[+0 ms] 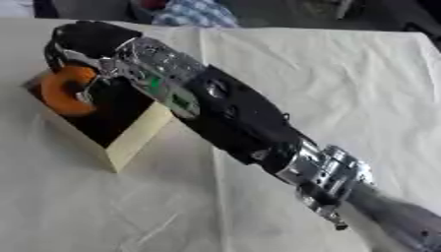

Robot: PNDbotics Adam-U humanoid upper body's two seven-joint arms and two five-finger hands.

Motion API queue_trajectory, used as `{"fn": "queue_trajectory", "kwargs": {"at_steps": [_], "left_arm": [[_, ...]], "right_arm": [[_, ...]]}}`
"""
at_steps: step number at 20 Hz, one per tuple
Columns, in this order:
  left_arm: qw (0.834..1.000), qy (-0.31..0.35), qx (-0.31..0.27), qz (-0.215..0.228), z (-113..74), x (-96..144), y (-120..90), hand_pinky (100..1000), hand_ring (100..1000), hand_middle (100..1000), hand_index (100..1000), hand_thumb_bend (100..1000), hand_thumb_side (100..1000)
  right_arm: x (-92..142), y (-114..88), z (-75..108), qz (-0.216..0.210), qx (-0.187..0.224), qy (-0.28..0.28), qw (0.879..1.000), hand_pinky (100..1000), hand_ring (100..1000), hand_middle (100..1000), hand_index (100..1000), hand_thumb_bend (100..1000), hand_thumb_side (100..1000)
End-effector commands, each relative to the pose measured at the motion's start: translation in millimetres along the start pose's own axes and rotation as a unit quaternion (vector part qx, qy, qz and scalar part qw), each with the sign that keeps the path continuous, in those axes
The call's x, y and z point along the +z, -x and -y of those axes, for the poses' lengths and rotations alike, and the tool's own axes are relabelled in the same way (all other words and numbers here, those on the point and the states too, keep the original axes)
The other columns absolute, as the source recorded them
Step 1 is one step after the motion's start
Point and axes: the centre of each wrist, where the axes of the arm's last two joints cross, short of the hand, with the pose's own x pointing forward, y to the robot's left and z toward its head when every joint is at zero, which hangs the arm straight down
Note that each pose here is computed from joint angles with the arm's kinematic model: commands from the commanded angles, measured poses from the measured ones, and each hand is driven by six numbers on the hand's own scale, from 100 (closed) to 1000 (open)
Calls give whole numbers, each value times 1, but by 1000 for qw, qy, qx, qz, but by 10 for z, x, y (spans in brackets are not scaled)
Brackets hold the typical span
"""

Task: Pick up objects on the table and place them in the box.

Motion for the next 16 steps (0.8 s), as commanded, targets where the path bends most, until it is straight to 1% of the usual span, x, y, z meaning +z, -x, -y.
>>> {"fn": "queue_trajectory", "kwargs": {"at_steps": [1,4,5,8,9,10,11,12,13,15,16], "left_arm": [[1000,11,-5,8,10,-46,-54,715,792,791,735,100,729],[1000,10,-4,9,8,-44,-55,715,791,789,735,100,727],[1000,9,-4,10,4,-42,-56,716,791,789,735,100,727],[1000,5,-7,8,-18,-18,-61,717,791,789,735,100,727],[1000,3,-10,6,-28,-6,-63,717,791,789,735,100,728],[1000,1,-12,3,-37,6,-65,717,791,789,735,100,728],[1000,-1,-15,0,-47,22,-67,717,792,790,735,100,729],[1000,-4,-18,-3,-61,42,-69,717,792,791,735,100,730],[1000,-6,-22,-6,-71,55,-72,717,792,791,734,100,730],[999,-10,-28,-11,-92,83,-77,717,793,792,734,100,731],[999,-13,-32,-14,-103,100,-80,717,793,792,734,100,732]], "right_arm": [[82,7,176,-5,29,11,1000,615,713,600,734,392,100],[139,11,244,-10,29,26,999,588,694,578,720,367,100],[167,18,273,-12,27,35,999,566,685,566,715,346,100],[335,63,417,-23,13,80,996,517,671,547,714,288,100],[417,82,482,-28,6,99,995,484,663,535,714,240,100],[510,97,550,-33,-3,120,992,484,663,535,714,240,100],[616,114,626,-38,-12,143,989,440,654,522,715,165,100],[759,135,714,-45,-24,173,984,439,657,524,718,142,100],[892,136,783,-48,-35,197,979,444,663,529,722,118,153],[1165,129,896,-55,-47,238,969,450,669,532,730,100,226],[1278,153,926,-61,-52,254,964,461,675,536,735,100,249]]}}
